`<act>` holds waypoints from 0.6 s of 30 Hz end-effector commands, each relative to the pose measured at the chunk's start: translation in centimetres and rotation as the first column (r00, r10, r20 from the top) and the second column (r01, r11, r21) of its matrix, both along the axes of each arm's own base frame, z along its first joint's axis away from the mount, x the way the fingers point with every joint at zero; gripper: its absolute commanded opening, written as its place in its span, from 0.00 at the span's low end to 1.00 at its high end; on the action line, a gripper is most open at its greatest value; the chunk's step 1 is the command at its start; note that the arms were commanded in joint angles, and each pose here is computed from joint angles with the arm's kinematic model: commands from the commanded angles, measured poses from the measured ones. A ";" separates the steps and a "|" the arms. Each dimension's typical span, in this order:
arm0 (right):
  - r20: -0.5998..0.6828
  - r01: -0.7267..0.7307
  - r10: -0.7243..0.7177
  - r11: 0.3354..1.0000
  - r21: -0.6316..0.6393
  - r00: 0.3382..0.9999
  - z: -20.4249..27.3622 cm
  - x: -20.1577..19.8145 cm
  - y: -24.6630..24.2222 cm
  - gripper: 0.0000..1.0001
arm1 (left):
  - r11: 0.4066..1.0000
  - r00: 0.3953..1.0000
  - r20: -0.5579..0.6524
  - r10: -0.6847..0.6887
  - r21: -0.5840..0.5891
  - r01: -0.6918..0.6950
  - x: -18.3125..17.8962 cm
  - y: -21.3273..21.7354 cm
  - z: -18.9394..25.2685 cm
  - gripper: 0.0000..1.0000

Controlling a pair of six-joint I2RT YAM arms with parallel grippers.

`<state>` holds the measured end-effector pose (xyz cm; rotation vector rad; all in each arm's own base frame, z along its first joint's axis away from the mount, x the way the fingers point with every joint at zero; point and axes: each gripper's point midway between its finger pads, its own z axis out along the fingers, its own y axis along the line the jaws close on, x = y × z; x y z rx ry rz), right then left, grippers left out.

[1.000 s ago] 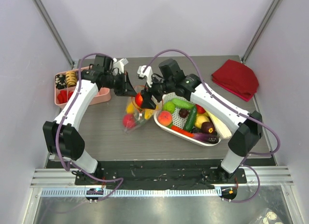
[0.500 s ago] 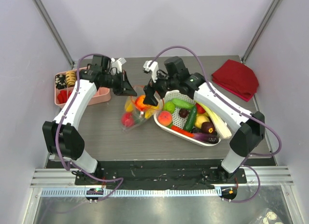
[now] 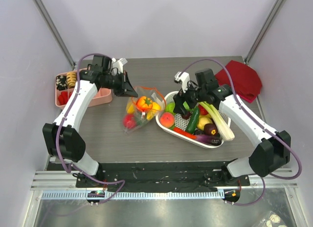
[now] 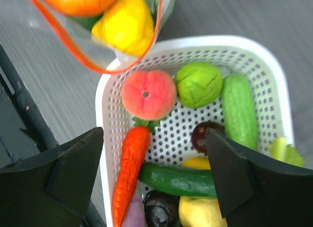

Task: Place the food in the zip-top bag and seal the zipper
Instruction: Pick up the fake fruit from the bin.

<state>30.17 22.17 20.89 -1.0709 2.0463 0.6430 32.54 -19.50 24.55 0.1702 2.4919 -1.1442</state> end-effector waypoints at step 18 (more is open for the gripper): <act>0.056 -0.088 0.115 0.934 -0.346 0.992 -9.9 4.8 -2.5 0.48 | 0.999 0.999 0.039 -0.029 -0.015 0.030 -0.2 0.0 1.2 0.00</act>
